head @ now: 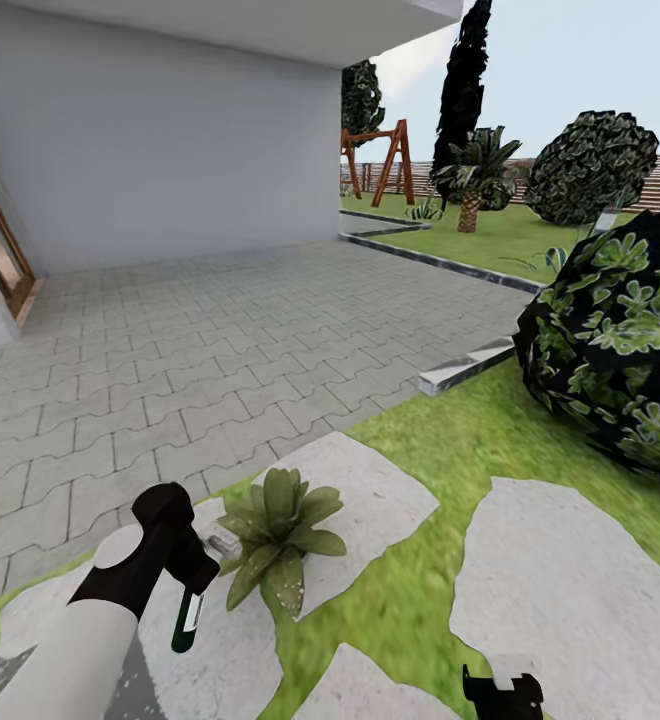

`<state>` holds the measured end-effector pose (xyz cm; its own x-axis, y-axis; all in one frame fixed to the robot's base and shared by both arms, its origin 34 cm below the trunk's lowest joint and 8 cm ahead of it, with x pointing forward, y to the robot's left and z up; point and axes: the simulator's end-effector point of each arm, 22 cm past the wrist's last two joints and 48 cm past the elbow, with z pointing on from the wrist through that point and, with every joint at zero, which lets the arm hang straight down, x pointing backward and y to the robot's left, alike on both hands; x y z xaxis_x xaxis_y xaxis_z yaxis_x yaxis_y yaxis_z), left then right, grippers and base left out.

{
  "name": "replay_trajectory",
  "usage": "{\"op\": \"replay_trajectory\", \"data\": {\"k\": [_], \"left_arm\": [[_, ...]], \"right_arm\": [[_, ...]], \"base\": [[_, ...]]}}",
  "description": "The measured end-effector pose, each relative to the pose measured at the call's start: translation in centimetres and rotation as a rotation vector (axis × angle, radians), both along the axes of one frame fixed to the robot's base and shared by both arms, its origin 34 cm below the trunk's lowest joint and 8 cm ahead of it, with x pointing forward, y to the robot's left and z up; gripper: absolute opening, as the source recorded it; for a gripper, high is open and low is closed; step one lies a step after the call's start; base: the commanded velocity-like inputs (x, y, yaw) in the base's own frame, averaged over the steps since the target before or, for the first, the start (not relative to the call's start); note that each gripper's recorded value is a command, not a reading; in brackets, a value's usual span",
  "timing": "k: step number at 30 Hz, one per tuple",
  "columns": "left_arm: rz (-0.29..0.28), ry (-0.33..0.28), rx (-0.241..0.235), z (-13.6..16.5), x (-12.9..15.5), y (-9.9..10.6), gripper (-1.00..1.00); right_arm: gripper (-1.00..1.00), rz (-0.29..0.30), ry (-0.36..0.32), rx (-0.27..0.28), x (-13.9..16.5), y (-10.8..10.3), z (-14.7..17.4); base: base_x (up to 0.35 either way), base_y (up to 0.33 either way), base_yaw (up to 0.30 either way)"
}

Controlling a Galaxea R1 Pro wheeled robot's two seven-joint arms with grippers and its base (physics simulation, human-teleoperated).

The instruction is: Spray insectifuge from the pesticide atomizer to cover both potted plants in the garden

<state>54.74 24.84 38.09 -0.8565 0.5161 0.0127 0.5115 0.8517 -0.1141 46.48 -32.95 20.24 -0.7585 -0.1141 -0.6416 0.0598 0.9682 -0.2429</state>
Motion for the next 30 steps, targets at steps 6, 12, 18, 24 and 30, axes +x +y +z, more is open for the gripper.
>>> {"op": "replay_trajectory", "data": {"k": [6, 12, 18, 24, 30], "left_arm": [[0.000, 0.002, 0.001, -0.1, -0.1, 0.0, -1.00], [0.001, 0.003, 0.002, -0.1, -0.2, 0.1, -1.00], [0.000, 0.026, 0.009, -0.9, -1.2, 0.6, -1.00], [0.000, 0.083, 0.033, -3.5, -4.9, 1.2, -1.00], [0.048, 0.083, 0.055, -4.7, -6.0, 2.8, -1.00]], "right_arm": [[1.00, 0.000, 0.000, 0.000, 0.0, 0.0, 0.0], [1.00, -0.001, 0.000, 0.000, 0.0, 0.0, 0.0], [1.00, 0.000, -0.002, 0.000, 0.0, 0.0, 0.1], [1.00, -0.001, -0.003, 0.000, 0.1, 0.0, 0.1], [1.00, 0.000, -0.003, -0.001, 0.1, -0.1, 0.1]], "base": [[-0.146, 0.253, -0.211], [0.114, 0.250, -0.018], [0.020, 0.026, -0.198], [0.000, 0.001, -0.092], [0.000, 0.000, -0.001]]}}
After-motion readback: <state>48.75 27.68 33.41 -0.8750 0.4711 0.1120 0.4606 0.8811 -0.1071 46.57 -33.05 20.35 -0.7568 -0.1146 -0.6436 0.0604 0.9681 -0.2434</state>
